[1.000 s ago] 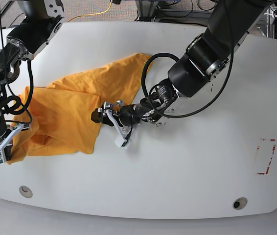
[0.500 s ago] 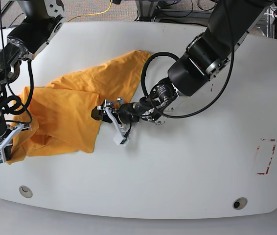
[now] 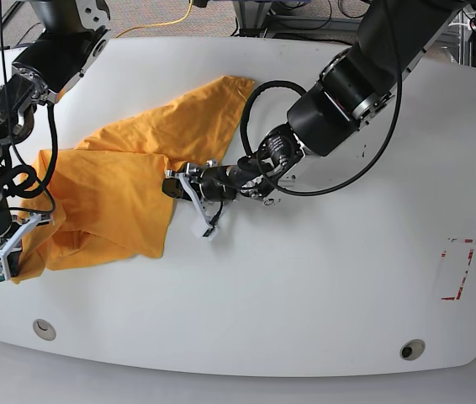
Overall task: Layout the t-shirt on the table in an organized manner, then fold the t-shirt properly
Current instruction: 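Drag the grasped fabric with the left gripper away from the right gripper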
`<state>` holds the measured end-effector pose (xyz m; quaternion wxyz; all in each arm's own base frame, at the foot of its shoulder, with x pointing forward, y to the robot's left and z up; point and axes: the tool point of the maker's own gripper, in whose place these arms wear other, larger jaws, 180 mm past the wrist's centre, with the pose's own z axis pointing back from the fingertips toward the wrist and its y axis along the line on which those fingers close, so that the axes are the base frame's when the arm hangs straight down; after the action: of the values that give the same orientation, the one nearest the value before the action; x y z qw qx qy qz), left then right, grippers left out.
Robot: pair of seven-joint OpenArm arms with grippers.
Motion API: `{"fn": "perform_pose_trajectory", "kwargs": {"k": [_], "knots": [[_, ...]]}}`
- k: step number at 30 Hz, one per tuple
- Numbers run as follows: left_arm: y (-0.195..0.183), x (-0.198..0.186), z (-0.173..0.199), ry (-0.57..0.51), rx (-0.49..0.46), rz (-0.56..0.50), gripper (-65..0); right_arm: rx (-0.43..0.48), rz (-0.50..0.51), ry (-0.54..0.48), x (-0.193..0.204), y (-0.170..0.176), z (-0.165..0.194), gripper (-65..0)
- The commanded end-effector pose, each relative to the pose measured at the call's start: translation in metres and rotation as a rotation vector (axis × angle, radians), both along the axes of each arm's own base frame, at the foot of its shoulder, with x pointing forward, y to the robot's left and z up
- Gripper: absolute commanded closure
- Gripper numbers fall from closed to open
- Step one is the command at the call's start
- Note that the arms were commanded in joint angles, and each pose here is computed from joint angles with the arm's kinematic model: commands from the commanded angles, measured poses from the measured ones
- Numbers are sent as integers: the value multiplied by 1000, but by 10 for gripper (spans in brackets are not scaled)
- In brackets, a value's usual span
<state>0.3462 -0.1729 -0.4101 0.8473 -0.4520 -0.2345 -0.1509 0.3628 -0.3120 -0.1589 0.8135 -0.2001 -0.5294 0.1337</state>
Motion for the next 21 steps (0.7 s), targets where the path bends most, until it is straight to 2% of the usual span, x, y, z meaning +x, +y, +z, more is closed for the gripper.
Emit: {"fn": "perform_pose_trajectory", "kwargs": {"k": [1, 5, 8, 15, 21], "knots": [[-25, 3, 39, -64, -104, -30, 0, -16, 12, -64, 4, 0, 20, 0], [-36, -1, 62, -100, -163, -51, 0, -14, 14, -65, 4, 1, 20, 0], [-20, 10, 75, -143, -176, -34, 0, -14, 15, -64, 4, 1, 20, 0], [42, 32, 92, -220, -187, 56, 0, -13, 16, -63, 4, 2, 20, 0], [109, 46, 105, -279, -138, 140, 0, -13, 16, -60, 3, 2, 18, 0]]}}
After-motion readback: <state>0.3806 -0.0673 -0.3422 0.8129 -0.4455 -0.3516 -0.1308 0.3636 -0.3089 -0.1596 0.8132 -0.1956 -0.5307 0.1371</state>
